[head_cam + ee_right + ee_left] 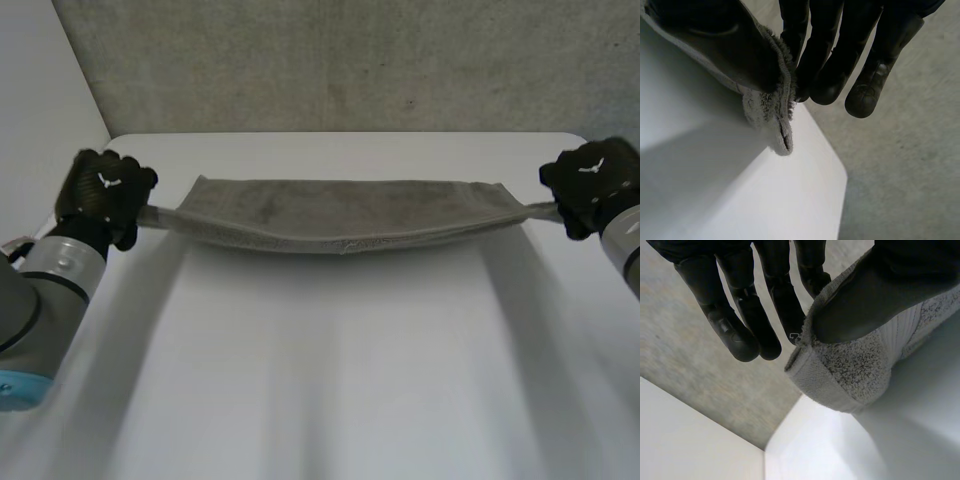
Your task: Fold the towel.
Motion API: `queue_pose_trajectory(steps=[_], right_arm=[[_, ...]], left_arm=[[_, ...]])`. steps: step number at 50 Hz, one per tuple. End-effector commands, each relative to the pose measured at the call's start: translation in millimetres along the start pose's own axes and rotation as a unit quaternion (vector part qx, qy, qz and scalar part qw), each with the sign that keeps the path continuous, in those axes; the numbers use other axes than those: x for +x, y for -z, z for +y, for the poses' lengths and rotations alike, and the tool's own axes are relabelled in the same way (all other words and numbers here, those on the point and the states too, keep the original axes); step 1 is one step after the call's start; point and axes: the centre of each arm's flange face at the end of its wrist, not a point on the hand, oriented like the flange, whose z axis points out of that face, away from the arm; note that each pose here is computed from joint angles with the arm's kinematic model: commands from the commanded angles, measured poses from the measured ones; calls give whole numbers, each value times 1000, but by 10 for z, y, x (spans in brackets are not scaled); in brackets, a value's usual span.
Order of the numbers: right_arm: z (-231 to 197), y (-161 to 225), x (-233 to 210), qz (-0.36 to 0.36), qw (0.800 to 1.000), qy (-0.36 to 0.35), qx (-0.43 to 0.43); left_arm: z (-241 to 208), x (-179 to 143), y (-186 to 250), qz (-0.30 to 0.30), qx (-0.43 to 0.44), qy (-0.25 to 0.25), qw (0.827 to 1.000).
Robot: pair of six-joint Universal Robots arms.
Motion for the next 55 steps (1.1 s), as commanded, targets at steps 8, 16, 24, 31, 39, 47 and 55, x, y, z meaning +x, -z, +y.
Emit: queue_pose_trajectory(steps=[8, 16, 24, 31, 39, 47, 55], right_arm=[[-59, 424, 510, -17, 999, 7, -30], [-162, 463, 670, -19, 1000, 5, 2], [195, 117, 372, -91, 994, -20, -55], [524, -331, 51, -145, 984, -38, -99], [799, -750, -245, -133, 981, -23, -139], [837, -1064, -333, -68, 993, -3, -102], [742, -1234, -326, -24, 998, -9, -59]], left_arm=[[-358, -382, 574, 18, 0, -3, 1000], [-382, -501, 599, 16, 10, -3, 1000], [-9, -102, 382, 95, -41, 17, 995], [344, 366, -40, 139, -67, 22, 988], [596, 484, -485, 100, -98, 7, 990], [578, 671, -793, 97, -65, -17, 993], [631, 740, -972, 71, -67, -24, 995]])
